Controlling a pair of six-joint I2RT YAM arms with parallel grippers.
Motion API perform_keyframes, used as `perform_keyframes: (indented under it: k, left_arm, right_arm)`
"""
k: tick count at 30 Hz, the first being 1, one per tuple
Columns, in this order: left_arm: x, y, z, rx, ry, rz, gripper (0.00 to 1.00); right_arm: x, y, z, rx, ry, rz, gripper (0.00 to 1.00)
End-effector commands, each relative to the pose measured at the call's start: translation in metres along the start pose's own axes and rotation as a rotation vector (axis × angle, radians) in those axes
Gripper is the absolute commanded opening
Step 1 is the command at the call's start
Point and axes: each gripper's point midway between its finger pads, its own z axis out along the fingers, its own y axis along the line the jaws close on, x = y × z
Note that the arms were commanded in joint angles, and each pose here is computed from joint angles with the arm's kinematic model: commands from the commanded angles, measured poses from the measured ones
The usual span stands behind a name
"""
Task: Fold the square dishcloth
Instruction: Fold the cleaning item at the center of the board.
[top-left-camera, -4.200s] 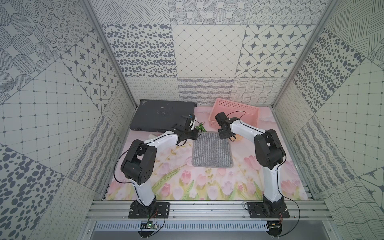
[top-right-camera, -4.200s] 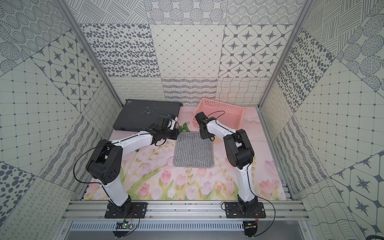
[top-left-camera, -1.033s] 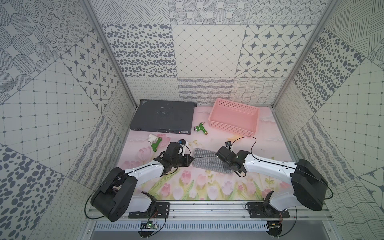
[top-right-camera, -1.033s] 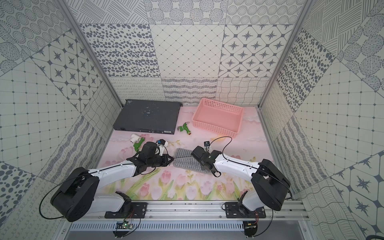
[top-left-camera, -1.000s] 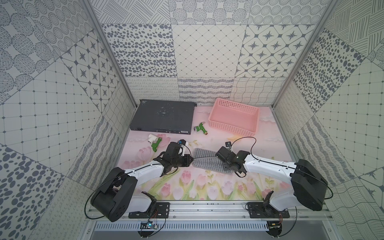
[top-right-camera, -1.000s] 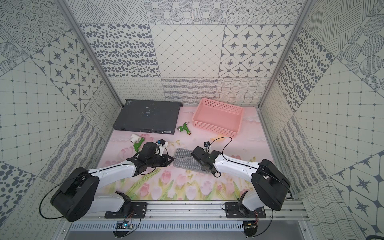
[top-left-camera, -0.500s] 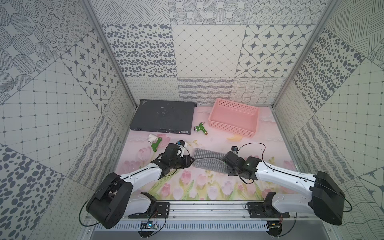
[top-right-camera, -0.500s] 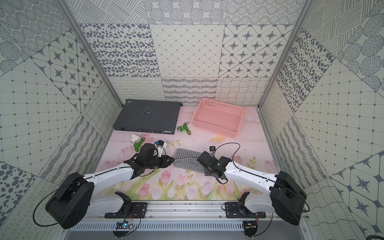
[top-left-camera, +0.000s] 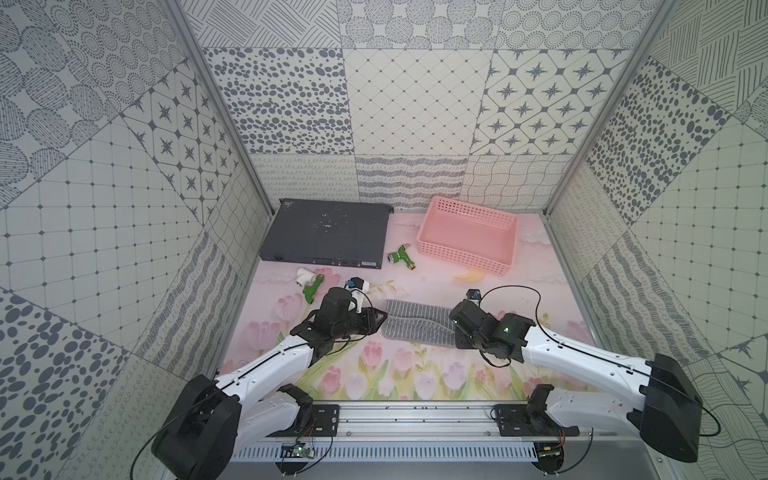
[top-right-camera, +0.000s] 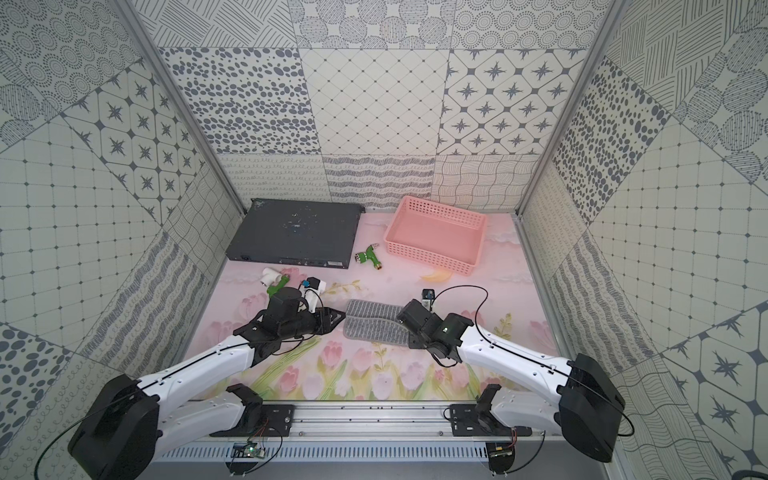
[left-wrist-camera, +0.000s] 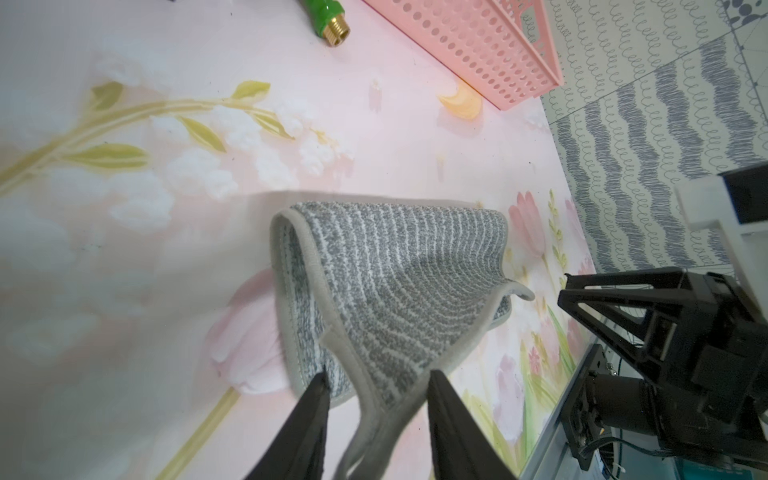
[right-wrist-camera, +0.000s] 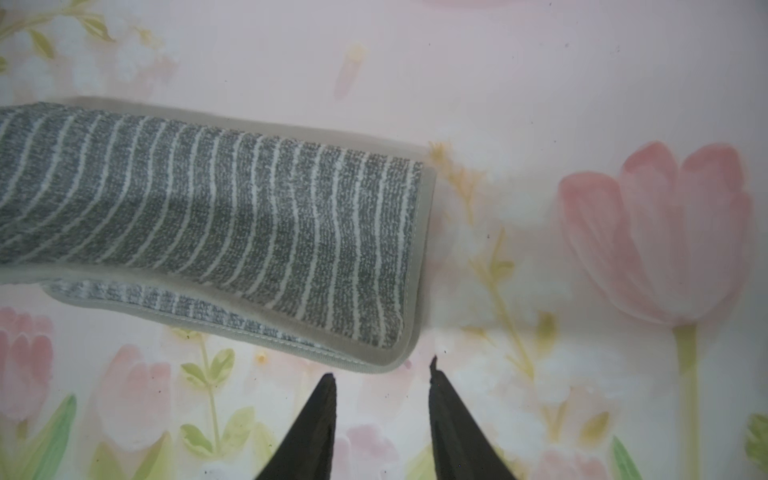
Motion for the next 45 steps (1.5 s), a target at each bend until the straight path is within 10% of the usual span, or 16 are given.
perform_keyframes:
  k: [1,12,16,45]
  left_arm:
    - [-0.001,0.008,-0.007,-0.064,-0.016,-0.011,0.44]
    - [0.008,0.012,-0.008,-0.063,-0.004,-0.029,0.69]
    - [0.009,0.014,-0.013,-0.08,-0.013,-0.036,0.97]
    - [0.027,0.04,-0.008,-0.164,-0.001,-0.079,0.98]
  right_arm:
    - [-0.014,0.008,0.001,0.011,-0.025,0.045,0.38]
    - [-0.018,0.019,0.021,0.059,0.013,0.082,0.33]
    - [-0.021,0.026,0.022,0.038,0.009,0.091,0.33]
    - [0.014,0.024,0.064,0.041,0.082,0.147,0.32]
